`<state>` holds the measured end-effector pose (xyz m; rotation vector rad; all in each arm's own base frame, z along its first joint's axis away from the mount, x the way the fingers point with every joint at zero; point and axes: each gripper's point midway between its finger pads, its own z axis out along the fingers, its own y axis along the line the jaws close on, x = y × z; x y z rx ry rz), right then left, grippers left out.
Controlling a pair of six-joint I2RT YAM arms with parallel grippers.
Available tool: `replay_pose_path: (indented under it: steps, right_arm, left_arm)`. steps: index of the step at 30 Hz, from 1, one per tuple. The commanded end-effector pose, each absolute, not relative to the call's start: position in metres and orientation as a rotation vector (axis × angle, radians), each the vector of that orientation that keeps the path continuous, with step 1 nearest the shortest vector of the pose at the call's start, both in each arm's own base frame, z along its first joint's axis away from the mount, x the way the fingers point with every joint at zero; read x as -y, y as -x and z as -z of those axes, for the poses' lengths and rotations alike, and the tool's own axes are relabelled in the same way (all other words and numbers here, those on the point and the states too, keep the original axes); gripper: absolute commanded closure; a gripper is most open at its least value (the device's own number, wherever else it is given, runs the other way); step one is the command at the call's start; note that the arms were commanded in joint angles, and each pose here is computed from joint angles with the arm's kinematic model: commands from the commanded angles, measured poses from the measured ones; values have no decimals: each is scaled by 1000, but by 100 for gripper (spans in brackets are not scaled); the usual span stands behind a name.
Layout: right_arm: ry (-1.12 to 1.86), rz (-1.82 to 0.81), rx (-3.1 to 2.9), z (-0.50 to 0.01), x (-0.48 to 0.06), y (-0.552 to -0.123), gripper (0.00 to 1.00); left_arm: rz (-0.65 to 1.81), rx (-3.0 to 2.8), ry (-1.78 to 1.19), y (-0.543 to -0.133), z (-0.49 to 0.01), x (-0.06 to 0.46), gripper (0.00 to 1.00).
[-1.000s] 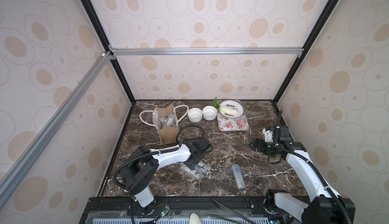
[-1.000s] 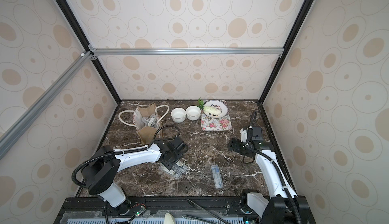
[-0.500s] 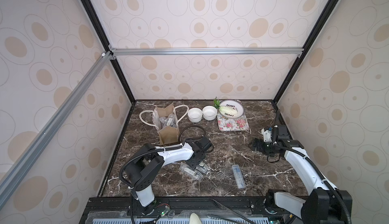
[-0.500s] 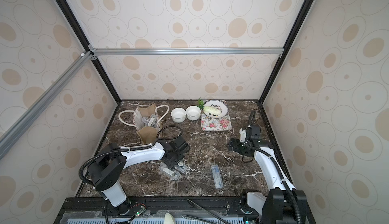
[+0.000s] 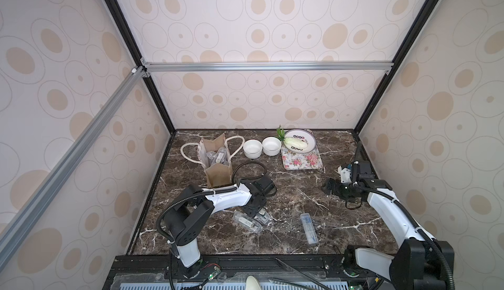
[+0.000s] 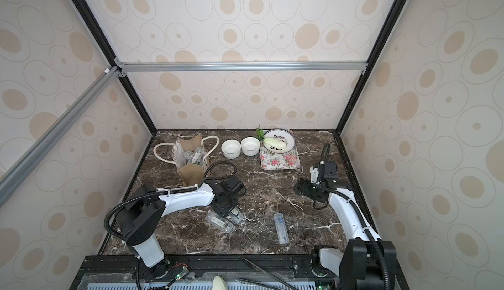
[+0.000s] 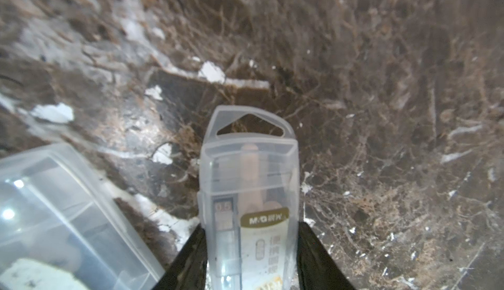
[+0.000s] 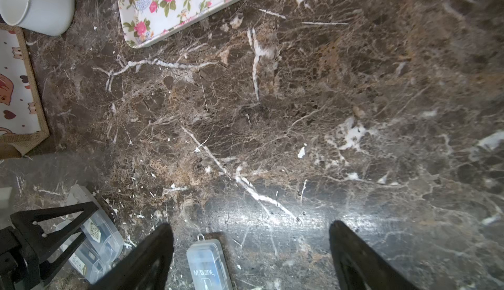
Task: Put the compass set into the canvas bag
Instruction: Pick up the compass set at the center of the board.
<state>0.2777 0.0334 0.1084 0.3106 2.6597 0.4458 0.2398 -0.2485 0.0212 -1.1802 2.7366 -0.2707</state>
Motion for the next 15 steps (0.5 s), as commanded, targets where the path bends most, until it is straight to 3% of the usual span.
replay_pose_path:
  steps: [1,15]
  right_arm:
    - [-281,-446,-2639,-118,-35,-285,9]
    - [-283,-430,-2611,-131,-33,-280,9]
  left_arm:
    - [227,-2737,1190,-240,-16,243,55]
    - [409,-2630,868,-282,-79,272,57]
